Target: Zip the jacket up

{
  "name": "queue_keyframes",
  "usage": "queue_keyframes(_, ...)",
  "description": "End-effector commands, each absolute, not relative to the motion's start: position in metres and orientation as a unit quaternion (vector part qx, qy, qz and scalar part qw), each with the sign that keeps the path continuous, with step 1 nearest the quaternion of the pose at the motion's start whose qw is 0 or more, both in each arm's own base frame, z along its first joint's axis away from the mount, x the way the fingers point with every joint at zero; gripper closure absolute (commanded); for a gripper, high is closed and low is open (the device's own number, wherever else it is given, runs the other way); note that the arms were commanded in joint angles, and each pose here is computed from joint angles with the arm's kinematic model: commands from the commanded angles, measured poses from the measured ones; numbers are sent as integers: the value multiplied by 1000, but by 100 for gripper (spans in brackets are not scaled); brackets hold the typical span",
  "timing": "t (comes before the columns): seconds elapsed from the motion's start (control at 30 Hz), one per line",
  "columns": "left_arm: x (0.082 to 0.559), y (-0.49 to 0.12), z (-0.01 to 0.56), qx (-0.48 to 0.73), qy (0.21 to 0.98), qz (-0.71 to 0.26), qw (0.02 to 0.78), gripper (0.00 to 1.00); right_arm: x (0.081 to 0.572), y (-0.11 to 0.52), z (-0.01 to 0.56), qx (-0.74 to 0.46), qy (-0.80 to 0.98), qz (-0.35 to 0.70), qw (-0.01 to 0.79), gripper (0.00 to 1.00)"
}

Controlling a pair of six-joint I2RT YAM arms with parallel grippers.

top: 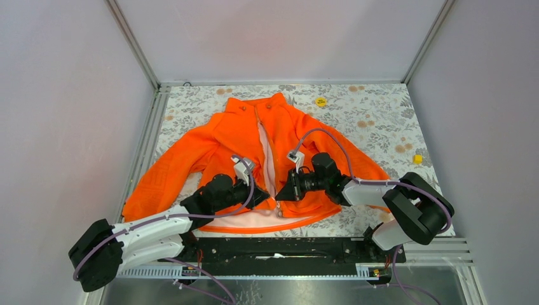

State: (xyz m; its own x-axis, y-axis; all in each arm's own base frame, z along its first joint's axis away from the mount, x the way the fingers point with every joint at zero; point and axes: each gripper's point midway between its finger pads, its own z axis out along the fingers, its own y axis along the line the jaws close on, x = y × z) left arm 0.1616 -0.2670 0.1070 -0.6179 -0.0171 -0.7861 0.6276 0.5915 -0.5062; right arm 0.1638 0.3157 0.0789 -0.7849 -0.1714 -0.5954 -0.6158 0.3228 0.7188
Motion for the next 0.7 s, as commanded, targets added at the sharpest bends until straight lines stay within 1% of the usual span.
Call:
queue_keyframes(0.0, 168, -277, 129, 197, 778, -430, 414, 100, 173, 319, 93, -250, 774, 530, 240, 100)
queue_keyframes(0.67, 163, -283, 130, 214, 772, -441, 405, 100, 178, 321, 92, -245, 776, 529, 240, 100)
